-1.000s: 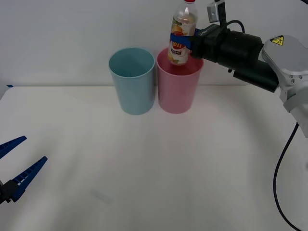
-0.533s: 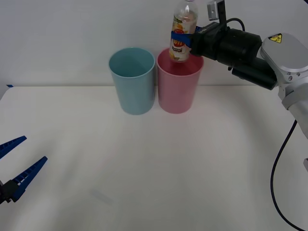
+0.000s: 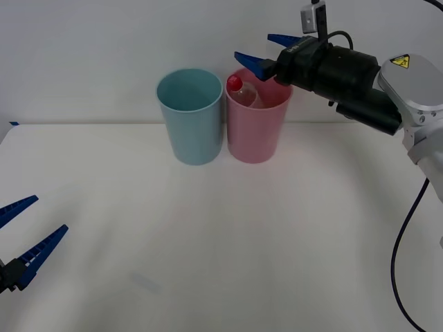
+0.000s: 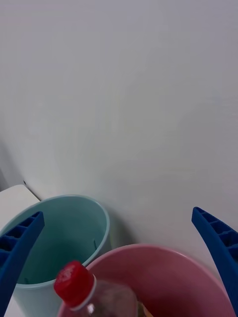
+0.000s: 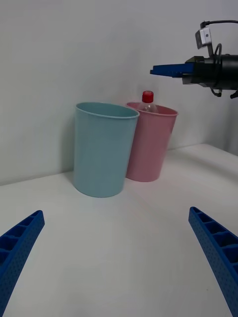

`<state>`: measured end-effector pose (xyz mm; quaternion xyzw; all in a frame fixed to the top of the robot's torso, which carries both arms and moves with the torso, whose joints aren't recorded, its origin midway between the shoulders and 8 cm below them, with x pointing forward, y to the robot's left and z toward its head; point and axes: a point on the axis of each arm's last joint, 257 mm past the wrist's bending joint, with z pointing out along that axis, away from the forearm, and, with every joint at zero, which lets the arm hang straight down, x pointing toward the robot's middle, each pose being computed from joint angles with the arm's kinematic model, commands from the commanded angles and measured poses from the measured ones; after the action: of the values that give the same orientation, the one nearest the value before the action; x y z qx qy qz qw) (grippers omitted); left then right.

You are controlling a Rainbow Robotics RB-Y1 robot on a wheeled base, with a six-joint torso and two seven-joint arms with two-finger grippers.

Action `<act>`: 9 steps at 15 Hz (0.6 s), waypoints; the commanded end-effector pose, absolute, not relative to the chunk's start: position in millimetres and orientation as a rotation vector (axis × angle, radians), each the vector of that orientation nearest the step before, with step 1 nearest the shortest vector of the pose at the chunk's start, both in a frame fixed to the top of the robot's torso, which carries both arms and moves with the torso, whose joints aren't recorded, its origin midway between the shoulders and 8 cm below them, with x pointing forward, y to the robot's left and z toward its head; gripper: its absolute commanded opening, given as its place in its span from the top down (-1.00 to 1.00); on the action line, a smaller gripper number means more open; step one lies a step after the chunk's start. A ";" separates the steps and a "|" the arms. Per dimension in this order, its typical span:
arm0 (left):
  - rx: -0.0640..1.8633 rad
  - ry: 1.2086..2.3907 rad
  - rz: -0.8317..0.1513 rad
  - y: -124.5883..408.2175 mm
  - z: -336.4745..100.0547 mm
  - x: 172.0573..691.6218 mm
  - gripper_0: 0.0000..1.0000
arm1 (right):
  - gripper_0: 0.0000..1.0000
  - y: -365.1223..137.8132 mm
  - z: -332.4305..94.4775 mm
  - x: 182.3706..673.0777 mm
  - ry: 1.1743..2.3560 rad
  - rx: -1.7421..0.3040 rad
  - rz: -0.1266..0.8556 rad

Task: Grasp the object on the table and drop it into the matching bin: aluminum can to the light blue bin, PET bottle to the pink bin.

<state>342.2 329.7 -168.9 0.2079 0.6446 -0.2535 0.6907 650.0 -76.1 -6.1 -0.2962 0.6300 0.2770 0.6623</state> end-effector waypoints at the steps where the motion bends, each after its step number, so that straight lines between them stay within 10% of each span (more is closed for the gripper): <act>1: 0.465 1.441 -0.567 329.7 -168.9 342.3 -1.00 | -1.00 -81.8 -7.6 626.4 1.390 -0.679 0.642; 9: 0.465 1.441 -0.567 329.7 -168.9 342.3 -1.00 | -1.00 -116.6 -34.4 524.7 1.336 -0.700 0.680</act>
<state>342.3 329.7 -168.9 0.2080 0.6445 -0.2535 0.6907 534.5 -112.1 -30.4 -0.3108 0.5939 0.3025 0.6776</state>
